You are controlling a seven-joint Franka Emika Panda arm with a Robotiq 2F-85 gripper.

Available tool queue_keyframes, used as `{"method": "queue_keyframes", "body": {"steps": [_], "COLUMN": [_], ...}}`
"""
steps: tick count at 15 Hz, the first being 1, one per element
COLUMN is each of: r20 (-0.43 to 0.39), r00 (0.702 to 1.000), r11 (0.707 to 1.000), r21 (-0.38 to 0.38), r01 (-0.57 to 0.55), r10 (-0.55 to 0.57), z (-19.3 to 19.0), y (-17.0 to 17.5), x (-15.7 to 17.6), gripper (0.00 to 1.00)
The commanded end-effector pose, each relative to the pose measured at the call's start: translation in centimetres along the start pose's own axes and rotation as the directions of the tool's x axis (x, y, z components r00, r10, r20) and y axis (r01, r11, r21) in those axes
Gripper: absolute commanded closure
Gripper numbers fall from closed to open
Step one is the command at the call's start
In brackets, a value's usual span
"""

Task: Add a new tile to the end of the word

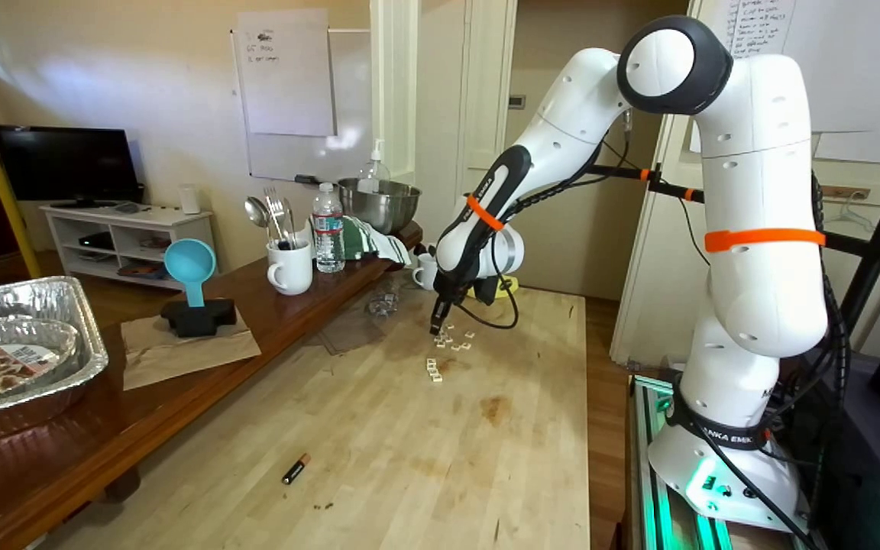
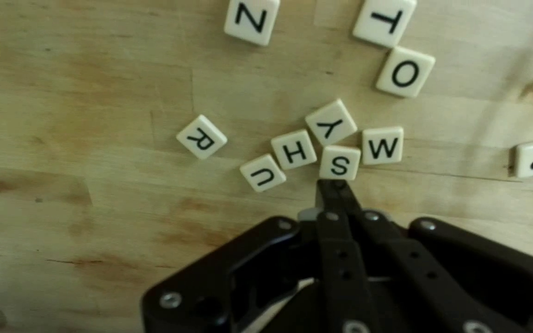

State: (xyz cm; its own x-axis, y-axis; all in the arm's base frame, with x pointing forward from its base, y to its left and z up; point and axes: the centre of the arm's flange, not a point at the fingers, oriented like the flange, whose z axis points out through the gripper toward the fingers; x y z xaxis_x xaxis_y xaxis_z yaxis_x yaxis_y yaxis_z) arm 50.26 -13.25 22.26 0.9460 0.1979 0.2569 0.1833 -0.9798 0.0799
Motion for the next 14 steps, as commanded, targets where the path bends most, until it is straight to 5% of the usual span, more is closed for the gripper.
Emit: {"method": "queue_keyframes", "body": {"steps": [1,14], "r20": [0.016,0.005], "r00": [1.000,0.999], "r11": [1.000,0.999], "r21": [-0.015,0.014], "r01": [0.012,0.047], "r10": [-0.012,-0.047], "z": [0.7,2.0], "y": [0.5,-0.5], "x": [-0.3,-0.3], "gripper": [1.00,1.00]}}
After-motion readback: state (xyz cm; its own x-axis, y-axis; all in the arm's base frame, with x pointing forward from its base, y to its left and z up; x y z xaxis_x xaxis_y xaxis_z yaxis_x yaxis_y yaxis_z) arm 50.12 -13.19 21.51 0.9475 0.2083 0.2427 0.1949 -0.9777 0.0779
